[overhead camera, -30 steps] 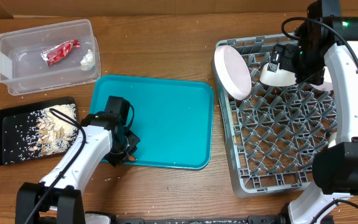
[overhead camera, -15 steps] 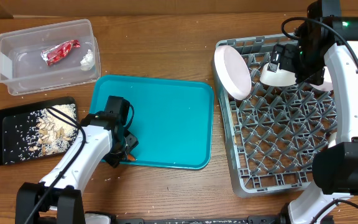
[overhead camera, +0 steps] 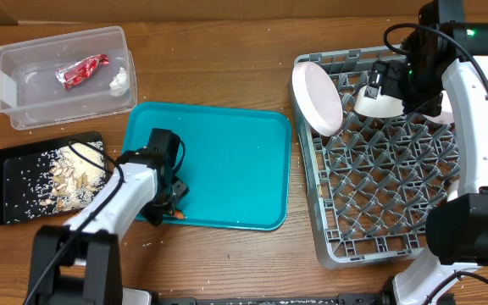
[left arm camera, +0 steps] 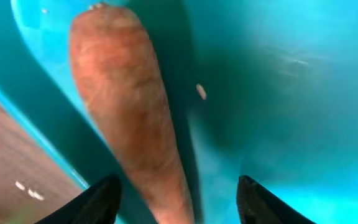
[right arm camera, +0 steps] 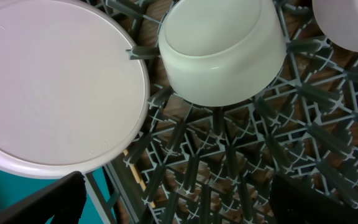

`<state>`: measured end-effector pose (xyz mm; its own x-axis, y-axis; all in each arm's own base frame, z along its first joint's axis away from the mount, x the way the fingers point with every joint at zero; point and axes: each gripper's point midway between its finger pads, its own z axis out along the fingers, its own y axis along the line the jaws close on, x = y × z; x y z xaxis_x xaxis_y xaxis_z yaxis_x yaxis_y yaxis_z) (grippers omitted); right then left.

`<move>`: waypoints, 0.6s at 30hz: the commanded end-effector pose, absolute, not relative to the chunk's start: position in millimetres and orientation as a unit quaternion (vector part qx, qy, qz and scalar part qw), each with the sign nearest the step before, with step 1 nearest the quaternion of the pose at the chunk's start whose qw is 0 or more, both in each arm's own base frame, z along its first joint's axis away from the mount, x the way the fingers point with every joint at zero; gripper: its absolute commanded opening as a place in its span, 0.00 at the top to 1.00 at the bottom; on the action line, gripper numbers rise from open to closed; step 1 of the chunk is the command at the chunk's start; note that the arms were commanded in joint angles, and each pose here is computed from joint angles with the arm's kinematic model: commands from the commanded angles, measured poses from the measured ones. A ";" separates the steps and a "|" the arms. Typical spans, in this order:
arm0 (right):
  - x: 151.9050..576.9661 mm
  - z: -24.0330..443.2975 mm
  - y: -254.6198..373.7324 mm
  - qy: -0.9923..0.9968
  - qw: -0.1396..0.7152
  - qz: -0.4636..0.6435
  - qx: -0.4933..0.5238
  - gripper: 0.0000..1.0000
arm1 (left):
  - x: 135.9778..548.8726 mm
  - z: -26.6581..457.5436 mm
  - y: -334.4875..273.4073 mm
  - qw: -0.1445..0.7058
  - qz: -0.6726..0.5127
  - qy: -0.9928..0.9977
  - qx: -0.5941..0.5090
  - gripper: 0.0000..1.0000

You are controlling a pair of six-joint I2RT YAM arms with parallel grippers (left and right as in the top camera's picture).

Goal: Sort waste into correct bins and load items into the dishwasher
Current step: 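Lift the carrot with left gripper and carry it over the black tray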

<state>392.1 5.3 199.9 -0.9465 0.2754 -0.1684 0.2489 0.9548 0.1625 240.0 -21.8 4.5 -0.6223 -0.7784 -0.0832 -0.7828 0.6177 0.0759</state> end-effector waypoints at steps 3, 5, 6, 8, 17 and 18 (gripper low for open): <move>392.5 217.8 6.3 0.982 0.121 0.074 0.127 0.03 | 236.3 -5.7 -17.6 0.007 0.075 0.898 -0.434 0.73; 391.9 217.6 6.3 0.982 0.120 0.074 0.127 0.03 | 238.7 -2.1 -16.6 0.010 0.075 0.902 -0.424 0.83; 391.3 217.5 6.4 0.982 0.119 0.074 0.127 0.03 | 242.5 2.0 -15.8 0.013 0.072 0.906 -0.417 0.88; 391.0 217.4 6.4 0.982 0.118 0.074 0.127 0.03 | 248.3 10.5 -12.5 0.017 0.071 0.908 -0.413 0.91; 391.0 217.4 6.3 0.982 0.118 0.074 0.127 0.03 | 291.8 90.2 43.3 0.079 0.086 0.898 -0.424 0.95; 391.1 217.4 6.3 0.982 0.118 0.074 0.127 0.03 | 295.0 97.7 52.4 0.084 0.089 0.896 -0.426 0.95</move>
